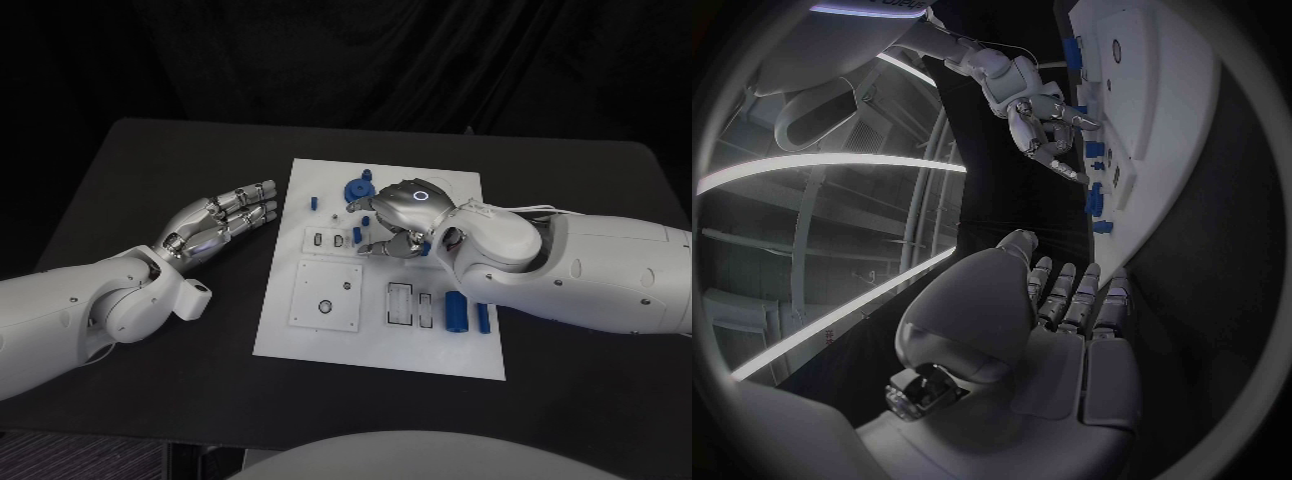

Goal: Assemble the parts on the task board

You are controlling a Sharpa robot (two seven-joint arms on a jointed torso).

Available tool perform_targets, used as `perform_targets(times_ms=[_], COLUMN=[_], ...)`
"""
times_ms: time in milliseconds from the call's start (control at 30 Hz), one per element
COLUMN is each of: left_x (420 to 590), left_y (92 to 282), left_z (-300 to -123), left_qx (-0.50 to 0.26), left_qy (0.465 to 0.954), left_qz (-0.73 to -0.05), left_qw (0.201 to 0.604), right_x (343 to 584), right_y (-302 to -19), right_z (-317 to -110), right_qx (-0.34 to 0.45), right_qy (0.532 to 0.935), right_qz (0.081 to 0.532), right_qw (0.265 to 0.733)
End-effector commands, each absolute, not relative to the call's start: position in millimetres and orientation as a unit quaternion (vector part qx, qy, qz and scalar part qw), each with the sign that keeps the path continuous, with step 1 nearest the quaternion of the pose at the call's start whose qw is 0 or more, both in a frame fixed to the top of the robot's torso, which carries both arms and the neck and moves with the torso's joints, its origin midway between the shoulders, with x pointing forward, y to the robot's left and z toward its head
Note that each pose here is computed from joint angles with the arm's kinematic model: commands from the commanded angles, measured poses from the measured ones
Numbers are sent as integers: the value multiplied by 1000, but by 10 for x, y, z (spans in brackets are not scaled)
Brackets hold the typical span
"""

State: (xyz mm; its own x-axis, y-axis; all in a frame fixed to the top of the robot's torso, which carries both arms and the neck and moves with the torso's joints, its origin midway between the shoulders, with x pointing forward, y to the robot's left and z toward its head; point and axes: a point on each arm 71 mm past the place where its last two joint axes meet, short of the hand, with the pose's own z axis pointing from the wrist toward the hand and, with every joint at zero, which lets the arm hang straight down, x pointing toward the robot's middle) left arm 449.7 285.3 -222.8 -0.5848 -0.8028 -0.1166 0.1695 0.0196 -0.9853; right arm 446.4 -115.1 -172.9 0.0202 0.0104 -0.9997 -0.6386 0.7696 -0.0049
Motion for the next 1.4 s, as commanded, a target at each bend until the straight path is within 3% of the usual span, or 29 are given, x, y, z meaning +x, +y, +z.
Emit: perform_targets(times_ms=[33, 300, 500, 767, 1100, 1400], left_x=[4455, 4437, 4461, 4521, 4715, 4922], left_y=[2824, 2769, 2731, 2701, 2676, 2715], left_z=[-2091, -2071, -2069, -2064, -2006, -2044], left_qx=[-222, -222, -224, -231, -225, -222], left_qy=[540, 538, 546, 564, 579, 585], left_qz=[-706, -705, -697, -683, -680, -666], left_qw=[401, 406, 407, 402, 390, 407], right_x=[4395, 4278, 4236, 4344, 4547, 4659], right_y=[-1164, -1334, -1523, -1729, -1971, -2156], right_z=[-1615, -1396, -1287, -1309, -1390, -1435], right_qx=[-229, -214, -206, -207, -206, -197], right_qy=[601, 536, 519, 531, 561, 575], right_qz=[292, 334, 341, 324, 284, 254], right_qw=[708, 745, 756, 755, 750, 752])
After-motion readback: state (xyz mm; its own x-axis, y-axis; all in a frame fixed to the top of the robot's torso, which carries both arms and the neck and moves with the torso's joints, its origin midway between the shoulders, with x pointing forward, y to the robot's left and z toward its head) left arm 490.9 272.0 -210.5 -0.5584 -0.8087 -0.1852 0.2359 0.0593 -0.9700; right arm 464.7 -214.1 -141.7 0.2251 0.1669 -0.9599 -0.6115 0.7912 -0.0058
